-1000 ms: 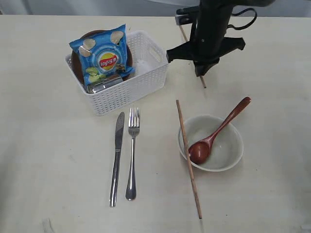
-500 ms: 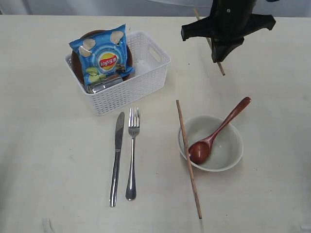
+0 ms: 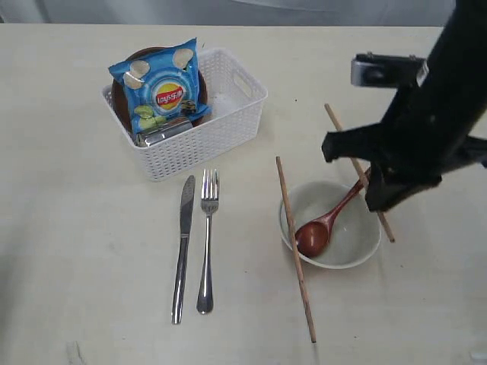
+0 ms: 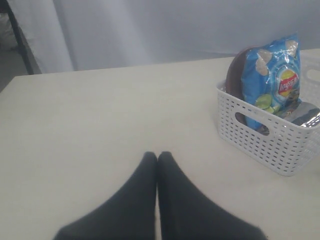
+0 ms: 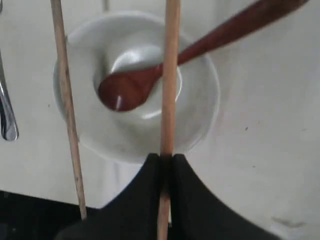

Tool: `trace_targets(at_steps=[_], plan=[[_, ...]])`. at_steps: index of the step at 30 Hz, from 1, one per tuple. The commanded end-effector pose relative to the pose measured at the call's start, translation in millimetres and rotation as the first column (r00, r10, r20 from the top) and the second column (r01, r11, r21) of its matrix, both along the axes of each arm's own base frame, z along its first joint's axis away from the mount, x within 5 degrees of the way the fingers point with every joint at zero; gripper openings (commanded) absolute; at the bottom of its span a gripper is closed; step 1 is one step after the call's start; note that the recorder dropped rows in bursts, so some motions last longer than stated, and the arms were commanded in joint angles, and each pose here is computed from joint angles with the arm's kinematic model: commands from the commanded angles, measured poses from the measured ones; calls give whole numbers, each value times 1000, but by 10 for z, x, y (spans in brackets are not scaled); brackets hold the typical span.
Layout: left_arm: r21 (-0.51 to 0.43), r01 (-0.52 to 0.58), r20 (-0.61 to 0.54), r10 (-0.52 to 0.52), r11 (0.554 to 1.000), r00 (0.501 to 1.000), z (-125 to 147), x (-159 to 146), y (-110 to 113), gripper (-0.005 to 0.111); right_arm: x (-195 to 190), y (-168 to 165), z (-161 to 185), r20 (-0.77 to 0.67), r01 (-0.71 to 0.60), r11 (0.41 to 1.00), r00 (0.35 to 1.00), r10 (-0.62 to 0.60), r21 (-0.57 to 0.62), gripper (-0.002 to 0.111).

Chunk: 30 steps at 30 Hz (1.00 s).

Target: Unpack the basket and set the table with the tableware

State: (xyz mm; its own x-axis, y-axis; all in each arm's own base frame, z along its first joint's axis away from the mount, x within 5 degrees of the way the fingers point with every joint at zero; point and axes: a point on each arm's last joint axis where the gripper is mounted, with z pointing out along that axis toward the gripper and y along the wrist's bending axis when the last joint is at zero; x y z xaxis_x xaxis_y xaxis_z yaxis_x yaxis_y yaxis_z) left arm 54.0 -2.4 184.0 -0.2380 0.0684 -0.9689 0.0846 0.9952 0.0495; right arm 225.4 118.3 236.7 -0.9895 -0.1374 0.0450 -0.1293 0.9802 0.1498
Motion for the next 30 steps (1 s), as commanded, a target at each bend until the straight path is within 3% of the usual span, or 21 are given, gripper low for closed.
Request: trace_targets(at_steps=[1,4,9,22,30], plan=[[1,-2,9,2,1000,1000,0,-1,1,0,-305,-99,-281,-49,30,999,998,-29,31,0],[1,-2,9,2,1000,1000,0,-1,1,0,-395,-153,-501,-30,48,999,998,-47,24,0],[1,-2,9,2,1000,1000,0,-1,1,0,-350,-104,-511,40,18,996,999,-22,91,0],[1,-2,9,2,1000,1000,0,-1,1,0,-394,93,-749,30,-2,997,1000,0,73,0],[1,-2,9,2,1000,1000,0,-1,1,0,-366,103,-662,80,-16,996,997,9,93,0]])
